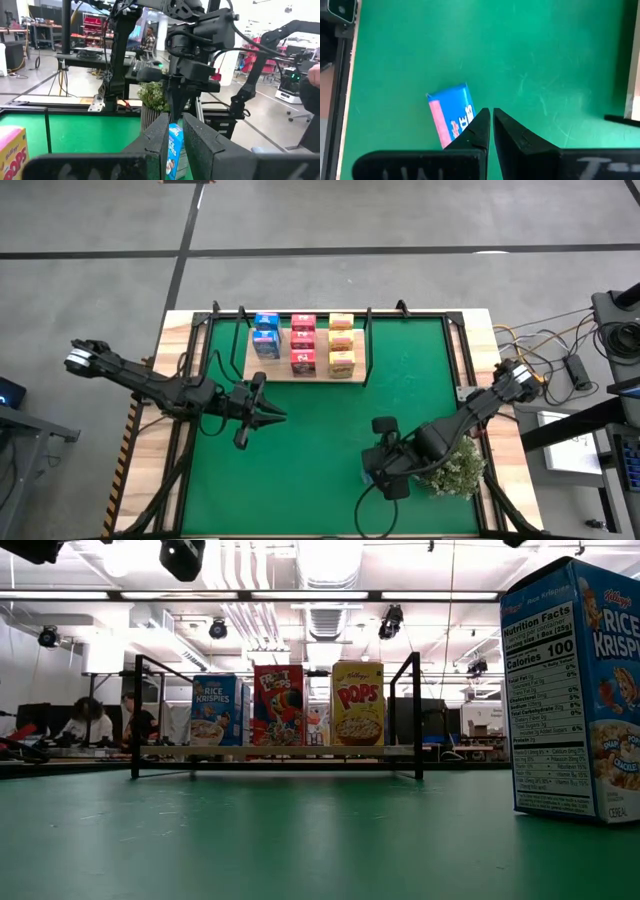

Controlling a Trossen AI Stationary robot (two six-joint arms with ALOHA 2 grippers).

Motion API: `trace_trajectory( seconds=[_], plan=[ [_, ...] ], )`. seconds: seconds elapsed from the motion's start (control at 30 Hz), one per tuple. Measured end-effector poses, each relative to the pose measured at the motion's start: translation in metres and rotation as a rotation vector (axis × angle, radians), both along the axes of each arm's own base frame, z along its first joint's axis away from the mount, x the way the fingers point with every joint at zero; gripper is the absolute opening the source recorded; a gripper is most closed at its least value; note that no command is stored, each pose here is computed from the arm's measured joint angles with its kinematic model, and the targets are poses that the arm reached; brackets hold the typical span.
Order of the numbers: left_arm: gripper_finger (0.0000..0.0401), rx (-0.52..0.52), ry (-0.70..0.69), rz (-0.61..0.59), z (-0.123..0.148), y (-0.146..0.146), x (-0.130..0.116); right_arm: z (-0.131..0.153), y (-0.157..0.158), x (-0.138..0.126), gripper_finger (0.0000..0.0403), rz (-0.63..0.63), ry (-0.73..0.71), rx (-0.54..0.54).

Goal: Stack cereal on shelf
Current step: Put the blue cereal box on the shelf aligned with the other blue cereal box

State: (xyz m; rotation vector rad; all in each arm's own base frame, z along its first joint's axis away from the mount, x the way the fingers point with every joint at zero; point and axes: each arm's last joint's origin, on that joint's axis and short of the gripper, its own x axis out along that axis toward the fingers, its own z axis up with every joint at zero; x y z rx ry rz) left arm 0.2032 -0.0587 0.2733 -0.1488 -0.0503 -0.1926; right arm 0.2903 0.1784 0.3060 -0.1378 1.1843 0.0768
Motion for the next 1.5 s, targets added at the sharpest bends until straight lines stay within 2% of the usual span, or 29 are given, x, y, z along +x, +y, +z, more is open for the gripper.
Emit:
trace_trajectory(
  seconds=[0.23, 0.37, 0.5, 0.8, 0.97, 1.23, 1.37, 1.5],
  plan=[
    [0.0040, 0.000, -0.003, 0.000, 0.001, 0.000, 0.001, -0.006, -0.001, -0.002, 0.0013, -0.033, 0.012, -0.009],
    [0.0040, 0.000, -0.003, -0.001, 0.001, 0.000, 0.001, -0.007, -0.009, 0.003, 0.0033, -0.084, 0.063, 0.057],
    [0.0040, 0.000, -0.004, -0.001, 0.002, 0.000, 0.001, -0.007, -0.015, 0.006, 0.0086, -0.154, 0.066, 0.091],
    [0.0040, 0.000, -0.003, -0.001, 0.001, 0.000, 0.001, -0.007, -0.006, 0.002, 0.0244, -0.011, 0.063, 0.060],
    [0.0040, 0.000, -0.003, -0.001, 0.001, 0.000, 0.001, -0.010, 0.002, -0.004, 0.0300, 0.023, 0.081, 0.070],
    [0.0040, 0.000, -0.003, -0.002, 0.001, 0.000, 0.001, -0.038, 0.005, -0.007, 0.0312, 0.023, 0.123, 0.026],
    [0.0040, 0.000, -0.003, -0.002, 0.001, 0.000, 0.001, -0.047, 0.005, -0.007, 0.0296, 0.028, 0.122, 0.021],
    [0.0040, 0.000, -0.003, -0.002, 0.001, 0.000, 0.001, -0.047, 0.005, -0.006, 0.0263, 0.030, 0.113, 0.027]
  ],
)
